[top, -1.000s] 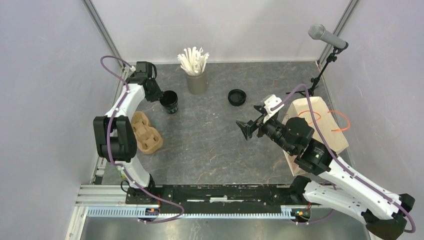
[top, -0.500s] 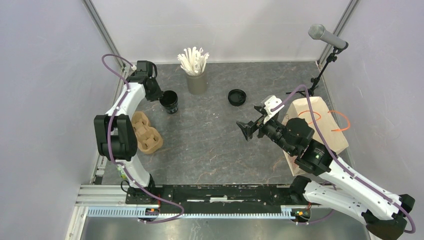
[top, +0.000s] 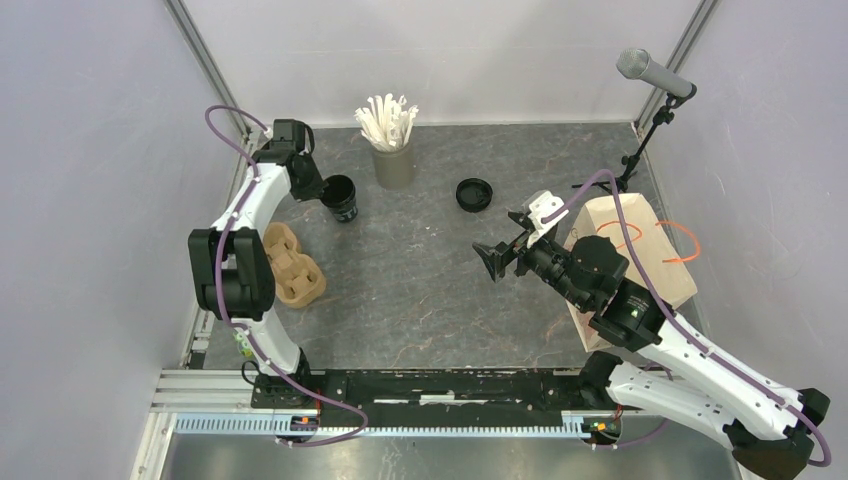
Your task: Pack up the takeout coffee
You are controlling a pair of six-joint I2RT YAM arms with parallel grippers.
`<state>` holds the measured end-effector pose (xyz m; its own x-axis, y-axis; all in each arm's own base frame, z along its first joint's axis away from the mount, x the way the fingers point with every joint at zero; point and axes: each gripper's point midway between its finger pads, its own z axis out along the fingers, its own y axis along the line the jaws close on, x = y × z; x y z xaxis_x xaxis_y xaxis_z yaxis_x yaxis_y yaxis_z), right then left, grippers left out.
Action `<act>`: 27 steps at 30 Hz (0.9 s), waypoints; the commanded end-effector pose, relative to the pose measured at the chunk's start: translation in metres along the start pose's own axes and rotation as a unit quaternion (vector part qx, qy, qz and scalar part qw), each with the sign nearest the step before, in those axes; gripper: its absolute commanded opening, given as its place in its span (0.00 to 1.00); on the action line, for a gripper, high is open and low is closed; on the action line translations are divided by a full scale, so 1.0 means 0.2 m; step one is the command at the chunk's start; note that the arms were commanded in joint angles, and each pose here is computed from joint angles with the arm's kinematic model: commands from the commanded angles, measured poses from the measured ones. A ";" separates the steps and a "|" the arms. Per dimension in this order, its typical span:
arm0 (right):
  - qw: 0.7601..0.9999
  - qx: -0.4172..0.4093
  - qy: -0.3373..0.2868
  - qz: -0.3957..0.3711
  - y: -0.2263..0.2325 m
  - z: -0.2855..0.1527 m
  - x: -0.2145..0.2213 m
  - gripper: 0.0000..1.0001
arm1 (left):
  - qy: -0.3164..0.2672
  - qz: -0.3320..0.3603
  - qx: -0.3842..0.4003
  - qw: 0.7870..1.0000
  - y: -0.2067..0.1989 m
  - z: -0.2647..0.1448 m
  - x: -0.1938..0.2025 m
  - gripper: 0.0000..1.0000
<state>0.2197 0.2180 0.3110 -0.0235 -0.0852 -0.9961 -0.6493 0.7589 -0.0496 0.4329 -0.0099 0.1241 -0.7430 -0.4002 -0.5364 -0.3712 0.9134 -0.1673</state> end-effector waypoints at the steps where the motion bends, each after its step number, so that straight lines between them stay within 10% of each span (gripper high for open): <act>1: 1.000 -0.003 -0.015 0.002 0.01 0.01 -0.03 0.94 | -0.024 0.018 0.018 0.999 -0.04 -0.09 -0.10 0.02; 27: 1.000 -0.012 -0.017 0.009 0.03 0.01 -0.05 0.93 | 0.026 0.036 0.023 0.999 -0.06 -0.03 -0.03 0.18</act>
<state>0.2198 0.2213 0.3077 -0.0329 -0.0904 -0.9954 -0.6576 0.7519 -0.0465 0.4276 -0.0164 0.1221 -0.7961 -0.3771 -0.4733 -0.3422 0.9256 -0.1618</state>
